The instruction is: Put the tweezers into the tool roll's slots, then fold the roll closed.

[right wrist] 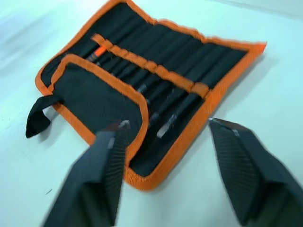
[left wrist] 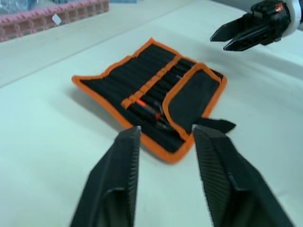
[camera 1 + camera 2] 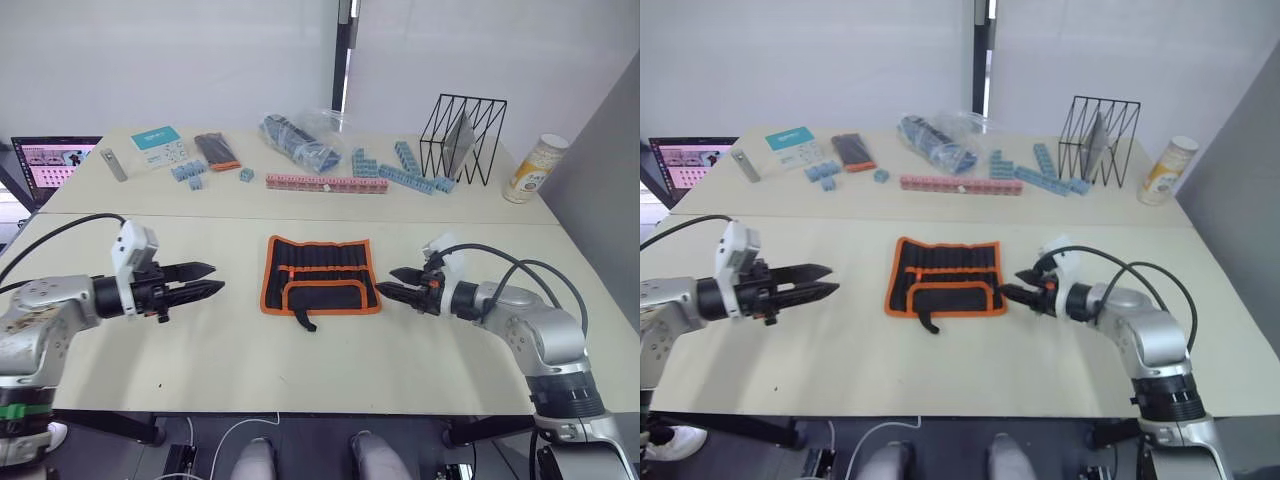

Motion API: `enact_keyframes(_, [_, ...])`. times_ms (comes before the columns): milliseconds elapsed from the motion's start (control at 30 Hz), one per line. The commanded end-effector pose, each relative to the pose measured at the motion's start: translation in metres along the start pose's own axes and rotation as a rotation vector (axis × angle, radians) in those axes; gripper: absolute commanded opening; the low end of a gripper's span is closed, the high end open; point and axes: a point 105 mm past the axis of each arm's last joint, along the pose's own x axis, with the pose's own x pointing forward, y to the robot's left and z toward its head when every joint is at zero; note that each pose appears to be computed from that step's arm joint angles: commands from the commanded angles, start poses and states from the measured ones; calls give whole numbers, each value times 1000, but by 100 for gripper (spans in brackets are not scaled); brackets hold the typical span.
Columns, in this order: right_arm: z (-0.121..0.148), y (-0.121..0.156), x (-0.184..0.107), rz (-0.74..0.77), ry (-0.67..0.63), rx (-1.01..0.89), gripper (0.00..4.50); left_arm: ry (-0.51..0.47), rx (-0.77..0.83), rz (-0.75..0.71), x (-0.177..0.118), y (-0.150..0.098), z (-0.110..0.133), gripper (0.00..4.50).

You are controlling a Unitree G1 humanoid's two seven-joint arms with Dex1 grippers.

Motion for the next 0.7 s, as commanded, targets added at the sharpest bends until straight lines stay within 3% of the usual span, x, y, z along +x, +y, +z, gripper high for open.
enact_keyframes(33, [9, 2, -3, 44, -4, 101, 431, -17, 31, -49, -8, -13, 12, 354])
enact_keyframes(133, [2, -2, 4, 35, 30, 162, 450, -5, 68, -38, -5, -19, 8, 448])
enact_keyframes(433, [-11, -4, 29, 41, 103, 196, 450, 14, 38, -47, 3, -41, -9, 448])
enact_keyframes(700, [-2, 13, 48, 125, 54, 287, 450, 18, -14, -43, 8, -48, -17, 448])
